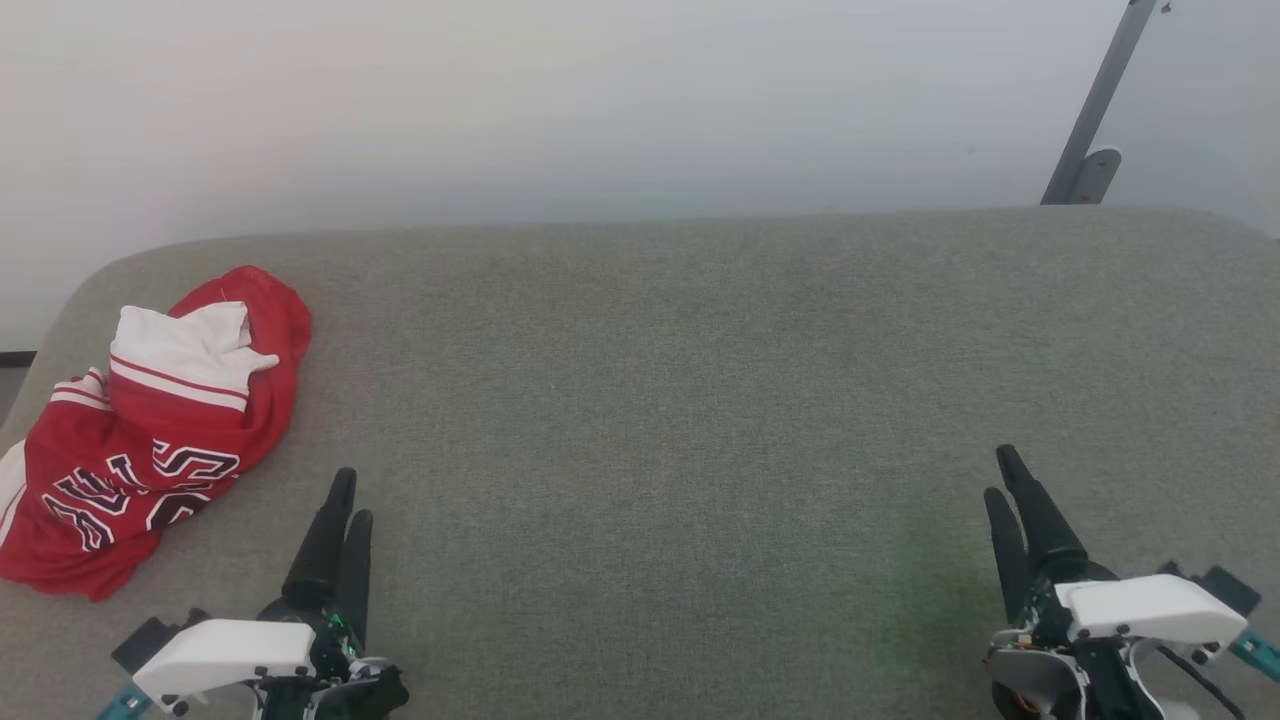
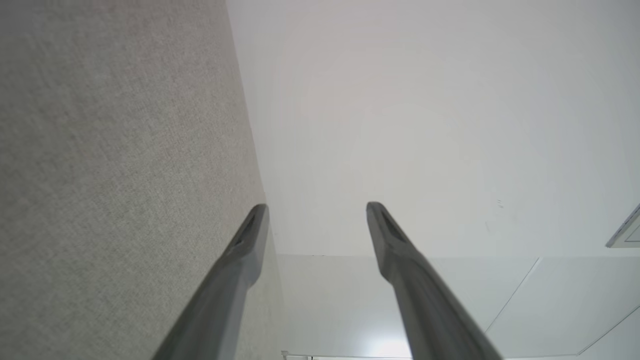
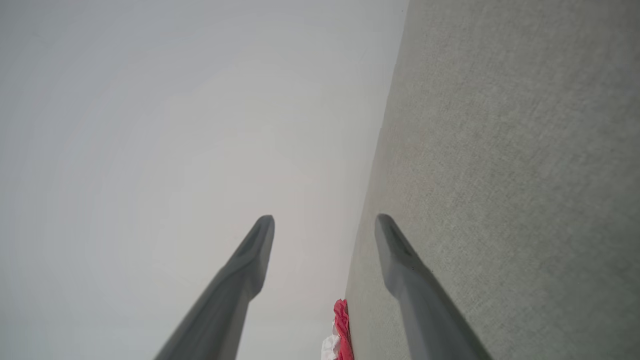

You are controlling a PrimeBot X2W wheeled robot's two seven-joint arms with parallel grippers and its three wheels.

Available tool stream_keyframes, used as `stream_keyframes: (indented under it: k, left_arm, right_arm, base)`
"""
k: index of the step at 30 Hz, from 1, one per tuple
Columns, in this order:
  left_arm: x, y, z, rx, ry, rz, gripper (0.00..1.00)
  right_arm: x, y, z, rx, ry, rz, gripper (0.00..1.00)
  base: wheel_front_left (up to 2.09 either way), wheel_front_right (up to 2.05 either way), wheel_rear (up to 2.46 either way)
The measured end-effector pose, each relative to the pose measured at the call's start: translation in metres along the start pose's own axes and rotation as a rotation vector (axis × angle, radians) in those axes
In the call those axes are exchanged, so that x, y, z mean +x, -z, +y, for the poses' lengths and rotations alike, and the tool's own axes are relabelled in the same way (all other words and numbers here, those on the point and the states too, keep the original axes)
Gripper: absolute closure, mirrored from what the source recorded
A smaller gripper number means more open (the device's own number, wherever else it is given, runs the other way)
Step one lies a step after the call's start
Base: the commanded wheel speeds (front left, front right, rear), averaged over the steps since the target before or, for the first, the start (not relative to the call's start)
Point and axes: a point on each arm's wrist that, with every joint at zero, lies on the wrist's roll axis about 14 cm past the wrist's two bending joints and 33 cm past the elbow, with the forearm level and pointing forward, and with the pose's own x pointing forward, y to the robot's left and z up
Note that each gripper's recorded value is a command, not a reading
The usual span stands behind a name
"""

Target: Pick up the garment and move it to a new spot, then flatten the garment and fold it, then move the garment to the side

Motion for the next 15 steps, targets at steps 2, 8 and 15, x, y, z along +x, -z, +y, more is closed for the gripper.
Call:
stream_keyframes:
  k: [2,8,15]
  left_arm:
    - [0.001,-0.001,-0.002,0.015,0.001,-0.004,0.0]
    - [0.002,-0.008,-0.005,0.112,-0.008,-0.022,0.0]
    - [0.003,-0.018,-0.007,0.309,-0.024,-0.033,0.0]
  right_arm:
    - [0.001,0.002,0.002,-0.02,-0.004,0.003,0.0]
    - [0.006,0.002,0.009,-0.13,-0.021,0.005,0.0]
    - [0.011,0.0,0.012,-0.303,-0.027,0.003,0.0]
  base:
    - [0.0,0.0,0.0]
    - [0.0,0.0,0.0]
    - [0.0,0.0,0.0]
